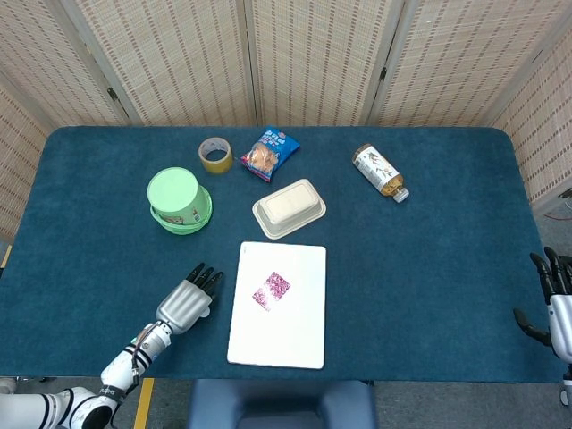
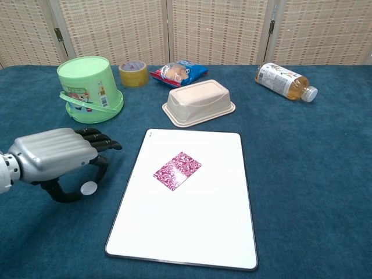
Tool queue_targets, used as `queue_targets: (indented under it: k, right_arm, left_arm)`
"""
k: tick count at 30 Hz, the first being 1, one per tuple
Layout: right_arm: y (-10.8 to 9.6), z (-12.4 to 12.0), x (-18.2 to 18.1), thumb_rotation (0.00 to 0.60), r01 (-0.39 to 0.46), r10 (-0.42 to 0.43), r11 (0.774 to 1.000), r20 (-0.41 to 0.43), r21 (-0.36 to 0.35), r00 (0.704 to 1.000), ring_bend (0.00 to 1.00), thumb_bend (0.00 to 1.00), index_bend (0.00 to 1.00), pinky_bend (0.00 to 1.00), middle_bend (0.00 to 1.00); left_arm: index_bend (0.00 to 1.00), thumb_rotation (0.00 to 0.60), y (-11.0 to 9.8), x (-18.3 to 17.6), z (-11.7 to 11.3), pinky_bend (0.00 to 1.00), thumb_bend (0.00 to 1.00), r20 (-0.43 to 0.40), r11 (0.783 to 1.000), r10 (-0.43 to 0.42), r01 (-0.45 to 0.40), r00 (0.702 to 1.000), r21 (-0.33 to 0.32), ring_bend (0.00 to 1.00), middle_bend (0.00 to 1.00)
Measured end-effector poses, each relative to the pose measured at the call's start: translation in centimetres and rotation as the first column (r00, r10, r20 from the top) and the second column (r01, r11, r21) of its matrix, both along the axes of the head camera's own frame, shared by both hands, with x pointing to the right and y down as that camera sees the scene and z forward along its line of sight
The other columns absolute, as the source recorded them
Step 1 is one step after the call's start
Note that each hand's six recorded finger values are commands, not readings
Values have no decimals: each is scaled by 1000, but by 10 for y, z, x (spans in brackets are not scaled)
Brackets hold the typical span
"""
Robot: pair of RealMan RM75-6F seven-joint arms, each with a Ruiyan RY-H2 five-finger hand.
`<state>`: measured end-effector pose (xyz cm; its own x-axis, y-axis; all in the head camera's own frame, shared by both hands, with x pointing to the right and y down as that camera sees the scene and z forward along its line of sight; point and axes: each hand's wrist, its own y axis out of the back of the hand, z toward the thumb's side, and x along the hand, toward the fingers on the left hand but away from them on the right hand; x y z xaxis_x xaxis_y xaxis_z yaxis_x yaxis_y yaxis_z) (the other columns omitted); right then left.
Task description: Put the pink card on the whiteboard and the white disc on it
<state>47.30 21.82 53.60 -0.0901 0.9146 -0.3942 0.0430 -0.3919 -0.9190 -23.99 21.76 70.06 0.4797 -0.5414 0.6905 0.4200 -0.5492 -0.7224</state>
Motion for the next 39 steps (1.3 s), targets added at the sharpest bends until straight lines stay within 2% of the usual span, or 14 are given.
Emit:
queue_targets:
  k: [22,29,39]
  right_arm:
    - [-1,0,-2,600,3,-3,1000,-4,-5,1000,75,310,12,0,30]
    - [-2,-2,-3,600,5,-5,1000,-7,1,1000,75,311,12,0,30]
    - [0,-3,1,600,-6,6,1000,-14,1,1000,75,310,12,0,30]
  left_arm:
    - [516,600,-2,-1,1,0,358,-15,1000,-16,16,1000,-4,16,119]
    - [516,600,-18,7,-12,0,359,-49,999,-17,18,999,34,16,119]
    - [511,600,-46,59,-31,0,361,-127,996,42,-32,991,79,16,118]
